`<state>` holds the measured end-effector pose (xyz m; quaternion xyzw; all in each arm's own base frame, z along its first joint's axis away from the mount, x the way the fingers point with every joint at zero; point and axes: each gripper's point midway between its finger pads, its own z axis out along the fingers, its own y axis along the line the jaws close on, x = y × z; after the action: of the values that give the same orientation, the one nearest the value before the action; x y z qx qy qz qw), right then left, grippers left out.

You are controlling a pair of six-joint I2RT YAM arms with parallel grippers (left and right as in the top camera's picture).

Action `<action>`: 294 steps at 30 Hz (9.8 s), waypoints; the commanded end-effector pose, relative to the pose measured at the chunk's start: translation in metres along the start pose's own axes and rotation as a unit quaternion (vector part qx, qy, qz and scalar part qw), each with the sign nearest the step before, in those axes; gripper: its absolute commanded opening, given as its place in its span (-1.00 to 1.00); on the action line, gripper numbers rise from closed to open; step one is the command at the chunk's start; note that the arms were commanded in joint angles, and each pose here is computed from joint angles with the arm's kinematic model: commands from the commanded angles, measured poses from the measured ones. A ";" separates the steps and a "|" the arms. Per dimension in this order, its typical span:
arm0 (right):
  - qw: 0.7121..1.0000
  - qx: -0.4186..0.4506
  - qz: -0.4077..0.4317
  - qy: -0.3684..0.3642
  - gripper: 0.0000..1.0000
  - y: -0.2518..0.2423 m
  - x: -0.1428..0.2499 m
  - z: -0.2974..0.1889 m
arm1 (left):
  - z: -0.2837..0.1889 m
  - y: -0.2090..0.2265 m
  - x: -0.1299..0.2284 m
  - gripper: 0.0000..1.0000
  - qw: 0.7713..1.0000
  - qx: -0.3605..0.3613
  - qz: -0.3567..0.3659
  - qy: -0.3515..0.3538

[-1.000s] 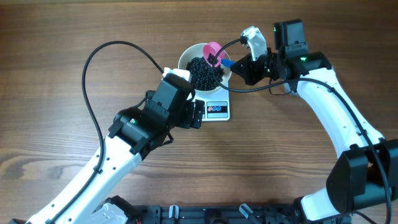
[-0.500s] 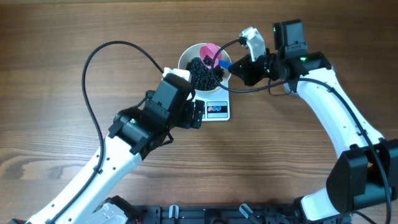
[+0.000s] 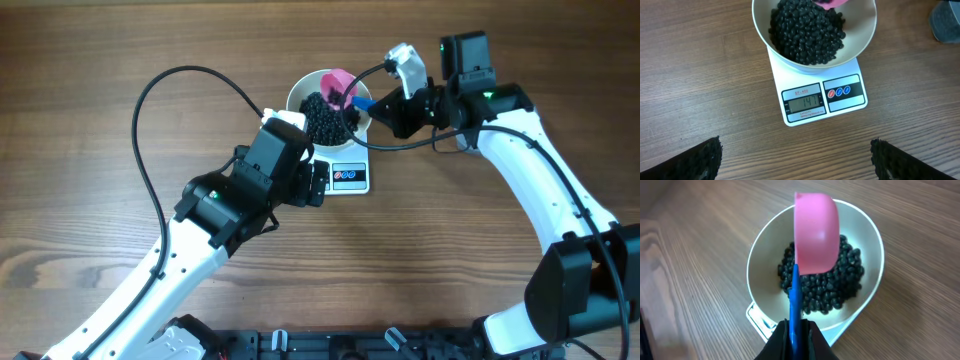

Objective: Scoop item into bowl and weigh 150g on scale

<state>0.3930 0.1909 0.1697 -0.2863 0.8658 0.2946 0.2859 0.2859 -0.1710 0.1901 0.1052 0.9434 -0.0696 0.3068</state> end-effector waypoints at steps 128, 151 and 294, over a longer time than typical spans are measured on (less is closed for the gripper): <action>0.843 0.363 0.321 -0.232 0.99 0.020 0.098 -0.311 | -0.003 -0.004 -0.005 1.00 1.000 0.007 0.006 -0.006; 0.806 0.389 -0.191 -0.402 1.00 0.017 0.122 -0.201 | -0.003 -0.004 -0.005 1.00 1.000 0.007 0.006 -0.006; 0.819 0.422 -0.068 -0.384 0.99 -0.023 0.155 -0.176 | -0.068 0.181 0.028 1.00 0.907 -0.139 -0.256 -0.306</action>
<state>0.2471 0.0072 0.1734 -0.0601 0.7073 -0.0258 0.7039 0.2797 0.0172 0.2264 -0.1922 0.8124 -0.0245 0.5499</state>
